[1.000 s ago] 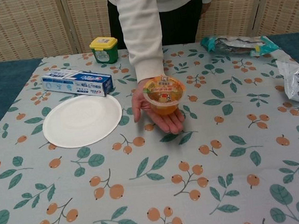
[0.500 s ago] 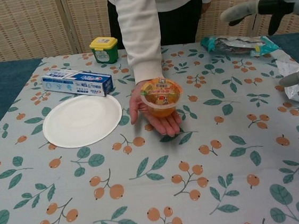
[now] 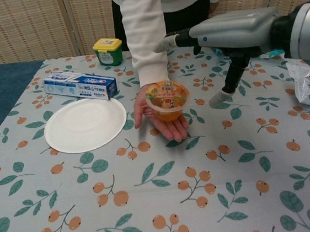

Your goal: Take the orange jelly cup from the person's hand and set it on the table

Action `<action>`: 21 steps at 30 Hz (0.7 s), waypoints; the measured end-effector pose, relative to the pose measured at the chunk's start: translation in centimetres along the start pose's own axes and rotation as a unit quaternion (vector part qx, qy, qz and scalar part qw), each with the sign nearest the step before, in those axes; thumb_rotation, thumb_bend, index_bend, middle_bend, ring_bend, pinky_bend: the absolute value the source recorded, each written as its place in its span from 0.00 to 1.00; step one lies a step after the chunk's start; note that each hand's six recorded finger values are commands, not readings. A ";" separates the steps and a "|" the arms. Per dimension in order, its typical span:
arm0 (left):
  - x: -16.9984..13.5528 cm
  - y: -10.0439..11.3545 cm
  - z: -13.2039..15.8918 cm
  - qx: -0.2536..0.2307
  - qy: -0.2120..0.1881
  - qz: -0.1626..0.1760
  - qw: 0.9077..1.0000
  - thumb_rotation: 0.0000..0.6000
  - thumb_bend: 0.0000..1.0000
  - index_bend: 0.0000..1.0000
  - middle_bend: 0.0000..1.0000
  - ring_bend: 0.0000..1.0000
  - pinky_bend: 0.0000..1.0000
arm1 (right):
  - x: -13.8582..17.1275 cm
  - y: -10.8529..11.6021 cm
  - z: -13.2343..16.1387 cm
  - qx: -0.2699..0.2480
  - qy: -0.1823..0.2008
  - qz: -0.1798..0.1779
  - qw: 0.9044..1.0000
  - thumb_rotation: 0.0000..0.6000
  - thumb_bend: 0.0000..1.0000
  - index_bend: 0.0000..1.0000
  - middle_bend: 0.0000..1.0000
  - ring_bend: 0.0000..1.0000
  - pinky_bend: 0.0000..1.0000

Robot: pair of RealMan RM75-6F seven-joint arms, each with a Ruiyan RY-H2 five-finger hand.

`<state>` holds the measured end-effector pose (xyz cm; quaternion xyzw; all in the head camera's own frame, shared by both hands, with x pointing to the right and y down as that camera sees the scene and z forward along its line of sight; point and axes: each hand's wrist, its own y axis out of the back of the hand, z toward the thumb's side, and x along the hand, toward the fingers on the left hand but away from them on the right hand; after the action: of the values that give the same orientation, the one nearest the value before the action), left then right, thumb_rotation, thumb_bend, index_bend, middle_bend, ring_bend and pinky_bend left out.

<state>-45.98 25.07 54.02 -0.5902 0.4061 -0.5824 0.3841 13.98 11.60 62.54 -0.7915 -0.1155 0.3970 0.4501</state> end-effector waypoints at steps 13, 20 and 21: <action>-0.4 0.0 -0.6 0.001 0.008 -0.002 1.000 1.00 0.28 0.04 0.04 0.11 0.06 | -5.4 -2.8 1.2 0.015 -0.001 0.038 0.999 1.00 0.15 0.00 0.01 0.00 0.19; -0.5 -0.2 -0.8 -0.001 0.011 -0.003 1.000 1.00 0.28 0.04 0.04 0.11 0.06 | -6.9 -3.4 1.9 0.018 0.001 0.042 0.999 1.00 0.20 0.00 0.06 0.00 0.19; -0.5 -0.2 -0.8 -0.001 0.011 -0.003 1.000 1.00 0.28 0.04 0.04 0.11 0.06 | -7.1 -3.5 2.0 0.019 0.000 0.041 0.999 1.00 0.21 0.00 0.07 0.00 0.19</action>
<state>-46.81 25.59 54.03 -0.5852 0.4095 -0.5895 0.3772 8.49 10.98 68.52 -0.7872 -0.0754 0.4167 0.4483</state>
